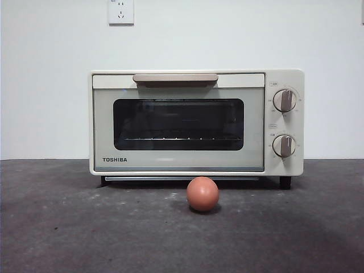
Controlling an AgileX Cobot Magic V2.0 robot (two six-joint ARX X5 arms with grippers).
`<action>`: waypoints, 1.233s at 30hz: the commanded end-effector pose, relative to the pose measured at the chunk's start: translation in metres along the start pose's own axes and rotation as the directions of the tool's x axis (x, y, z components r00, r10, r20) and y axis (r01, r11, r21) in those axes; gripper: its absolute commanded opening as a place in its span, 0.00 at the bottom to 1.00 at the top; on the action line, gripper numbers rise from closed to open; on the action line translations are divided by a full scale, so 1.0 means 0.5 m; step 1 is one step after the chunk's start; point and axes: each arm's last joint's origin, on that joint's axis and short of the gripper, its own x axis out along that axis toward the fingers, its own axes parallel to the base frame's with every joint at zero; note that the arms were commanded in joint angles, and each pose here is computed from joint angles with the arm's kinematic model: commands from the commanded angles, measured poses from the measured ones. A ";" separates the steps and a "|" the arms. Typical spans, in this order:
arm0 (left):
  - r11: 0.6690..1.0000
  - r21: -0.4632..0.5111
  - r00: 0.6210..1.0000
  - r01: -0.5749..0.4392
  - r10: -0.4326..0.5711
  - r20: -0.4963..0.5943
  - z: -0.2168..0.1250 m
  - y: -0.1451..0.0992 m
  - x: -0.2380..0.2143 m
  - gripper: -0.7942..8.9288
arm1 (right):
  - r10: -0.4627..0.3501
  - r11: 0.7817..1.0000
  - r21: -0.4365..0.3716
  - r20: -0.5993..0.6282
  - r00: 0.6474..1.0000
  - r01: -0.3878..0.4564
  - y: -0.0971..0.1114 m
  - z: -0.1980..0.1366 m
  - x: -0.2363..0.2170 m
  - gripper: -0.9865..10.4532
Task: Eggoven
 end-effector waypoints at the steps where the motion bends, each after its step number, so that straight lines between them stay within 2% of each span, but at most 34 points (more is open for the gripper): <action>1: 0.997 0.046 0.996 0.066 -0.063 -0.058 0.037 -0.023 0.000 0.09 | 0.036 0.998 -0.050 -0.083 0.996 -0.040 0.017 0.036 -0.005 0.09; 5: 0.984 0.074 0.975 0.160 -0.146 -0.167 0.076 -0.048 0.003 0.09 | 0.089 0.990 -0.085 -0.265 0.960 -0.115 0.037 0.076 0.000 0.09; 12: 0.955 0.088 0.909 0.284 -0.239 -0.341 0.107 -0.081 0.006 0.09 | 0.242 0.942 -0.084 -0.503 0.830 -0.326 0.068 0.117 0.016 0.09; 15: 0.947 0.093 0.882 0.308 -0.248 -0.401 0.106 -0.089 0.007 0.09 | 0.282 0.919 -0.072 -0.566 0.775 -0.388 0.080 0.120 0.021 0.09; 17: 0.944 0.086 0.870 0.318 -0.255 -0.423 0.103 -0.091 0.008 0.09 | 0.297 0.908 -0.069 -0.590 0.751 -0.413 0.085 0.117 0.023 0.09; 22: 0.943 0.084 0.862 0.323 -0.257 -0.437 0.101 -0.092 0.010 0.09 | 0.322 0.890 -0.067 -0.608 0.726 -0.451 0.093 0.114 0.026 0.10; 26: 0.943 0.084 0.862 0.323 -0.257 -0.437 0.101 -0.092 0.010 0.09 | 0.326 0.893 -0.055 -0.605 0.727 -0.446 0.094 0.115 0.029 0.31; 28: 0.943 0.084 0.862 0.323 -0.257 -0.436 0.101 -0.092 0.010 0.09 | 0.328 0.902 -0.031 -0.602 0.729 -0.431 0.094 0.116 0.032 0.37; 32: 0.943 0.084 0.862 0.323 -0.257 -0.436 0.101 -0.092 0.011 0.09 | 0.331 0.912 0.020 -0.627 0.705 -0.410 0.094 0.112 0.049 0.37; 37: 0.943 0.083 0.862 0.323 -0.257 -0.436 0.101 -0.092 0.011 0.09 | 0.358 0.908 0.076 -0.649 0.671 -0.411 0.102 0.107 0.088 0.37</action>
